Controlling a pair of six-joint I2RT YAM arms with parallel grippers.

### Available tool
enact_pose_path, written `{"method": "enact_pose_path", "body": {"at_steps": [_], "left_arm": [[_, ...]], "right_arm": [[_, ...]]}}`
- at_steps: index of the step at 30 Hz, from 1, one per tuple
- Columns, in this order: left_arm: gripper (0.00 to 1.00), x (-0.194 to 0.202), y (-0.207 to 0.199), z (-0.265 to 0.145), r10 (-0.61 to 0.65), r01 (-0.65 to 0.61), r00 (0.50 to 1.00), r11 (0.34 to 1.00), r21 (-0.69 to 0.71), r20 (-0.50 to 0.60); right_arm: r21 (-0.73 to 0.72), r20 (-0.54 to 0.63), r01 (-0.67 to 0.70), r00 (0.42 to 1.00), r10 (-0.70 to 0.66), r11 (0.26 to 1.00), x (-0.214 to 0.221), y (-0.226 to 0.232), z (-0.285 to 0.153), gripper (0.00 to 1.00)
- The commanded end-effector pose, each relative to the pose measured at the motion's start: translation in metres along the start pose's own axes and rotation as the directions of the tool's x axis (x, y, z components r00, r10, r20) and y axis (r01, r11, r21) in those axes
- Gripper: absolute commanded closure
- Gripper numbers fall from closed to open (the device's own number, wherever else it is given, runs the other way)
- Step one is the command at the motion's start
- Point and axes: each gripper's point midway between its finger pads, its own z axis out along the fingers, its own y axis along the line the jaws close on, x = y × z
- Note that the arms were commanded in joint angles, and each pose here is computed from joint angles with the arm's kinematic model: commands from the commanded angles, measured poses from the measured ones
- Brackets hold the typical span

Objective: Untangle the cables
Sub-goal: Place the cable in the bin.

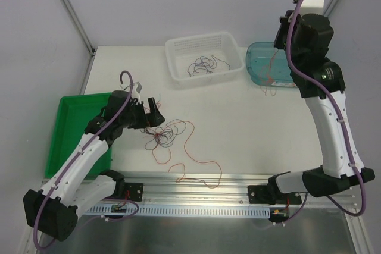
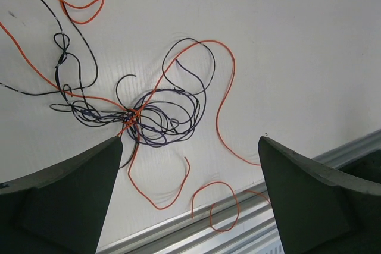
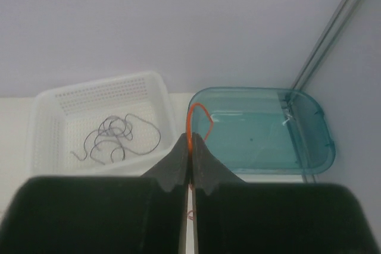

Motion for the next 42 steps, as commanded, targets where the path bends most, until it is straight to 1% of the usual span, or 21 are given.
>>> {"method": "enact_pose_path", "body": {"at_steps": [1,2,4,5,8,11,14,15,18,19,22,23,26,27,28,29,32,34,36,38,42], "left_arm": [[0.01,0.014,0.002,-0.012,0.109,-0.108,0.994,0.993,0.043,-0.025],[0.01,0.013,0.001,-0.016,0.118,-0.117,0.993,0.992,0.052,-0.008],[0.01,0.016,-0.002,-0.021,0.151,-0.151,0.988,0.985,0.079,0.001],[0.01,0.017,-0.002,-0.022,0.164,-0.164,0.986,0.983,0.083,0.005],[0.01,0.014,0.004,-0.025,0.213,-0.215,0.976,0.975,0.062,0.038],[0.01,0.013,0.014,-0.024,0.255,-0.256,0.966,0.967,0.017,0.051],[0.01,0.016,0.023,-0.02,0.262,-0.262,0.963,0.965,-0.012,0.056],[0.01,0.015,0.025,-0.018,0.262,-0.261,0.963,0.965,-0.02,0.065],[0.01,0.016,0.03,-0.014,0.253,-0.251,0.965,0.967,-0.043,0.07],[0.01,0.016,0.032,-0.014,0.254,-0.251,0.965,0.967,-0.052,0.068],[0.01,0.014,0.036,-0.011,0.254,-0.25,0.965,0.966,-0.073,0.064],[0.01,0.015,0.036,-0.01,0.254,-0.25,0.965,0.966,-0.072,0.057],[0.01,0.017,0.039,-0.008,0.248,-0.244,0.968,0.966,-0.082,0.043],[0.01,0.018,0.039,-0.007,0.25,-0.246,0.968,0.966,-0.08,0.036],[0.01,0.017,0.039,-0.007,0.249,-0.245,0.968,0.966,-0.083,0.038],[0.01,0.018,0.039,-0.006,0.245,-0.241,0.969,0.967,-0.085,0.036],[0.01,0.017,0.04,-0.007,0.243,-0.239,0.969,0.967,-0.091,0.043],[0.01,0.014,0.043,-0.008,0.239,-0.232,0.97,0.966,-0.111,0.055],[0.01,0.013,0.045,-0.009,0.233,-0.225,0.97,0.967,-0.124,0.061],[0.01,0.012,0.046,-0.01,0.22,-0.21,0.973,0.968,-0.134,0.066],[0.01,0.013,0.05,-0.011,0.183,-0.17,0.981,0.973,-0.157,0.07]], "right_arm": [[0.013,0.167,-0.02,0.986,0.017,1.0,-0.056,-0.013,0.018,0.99],[0.048,0.188,-0.027,0.982,0.017,0.998,-0.065,-0.024,0.033,0.99],[0.053,0.216,-0.026,0.976,0.014,0.998,-0.074,-0.031,0.048,0.99],[0.084,0.207,-0.024,0.978,0.006,0.996,-0.07,-0.043,0.065,0.99],[0.124,0.256,-0.031,0.967,-0.002,0.992,-0.08,-0.067,0.086,0.99],[0.161,0.259,-0.033,0.966,-0.01,0.986,-0.071,-0.09,0.122,0.99],[0.176,0.218,-0.034,0.976,-0.006,0.984,-0.045,-0.104,0.16,0.99],[0.168,0.202,-0.033,0.979,-0.002,0.985,-0.035,-0.103,0.17,0.99],[0.207,0.099,-0.015,0.995,-0.006,0.978,0.018,-0.12,0.209,0.99],[0.22,0.045,-0.007,0.999,-0.003,0.975,0.047,-0.123,0.224,0.99],[0.268,-0.031,-0.013,0.999,0.022,0.963,0.093,-0.132,0.243,0.98],[0.282,-0.086,-0.009,0.996,0.035,0.959,0.122,-0.138,0.254,0.98],[0.303,-0.186,-0.031,0.978,0.091,0.952,0.168,-0.146,0.268,0.86],[0.308,-0.205,-0.031,0.974,0.098,0.951,0.176,-0.147,0.27,0.7],[0.32,-0.235,-0.03,0.966,0.11,0.947,0.184,-0.149,0.267,0.62],[0.328,-0.241,-0.031,0.964,0.116,0.944,0.184,-0.15,0.266,0.48],[0.313,-0.234,-0.058,0.963,0.136,0.948,0.171,-0.144,0.252,0.3],[0.261,-0.249,-0.078,0.958,0.145,0.962,0.164,-0.128,0.241,0.27],[0.219,-0.27,-0.081,0.953,0.14,0.972,0.154,-0.112,0.219,0.26],[0.135,-0.3,-0.101,0.944,0.138,0.986,0.154,-0.081,0.204,0.25],[-0.065,-0.445,-0.172,0.886,0.126,0.983,0.185,0.004,0.149,0.26]]}}
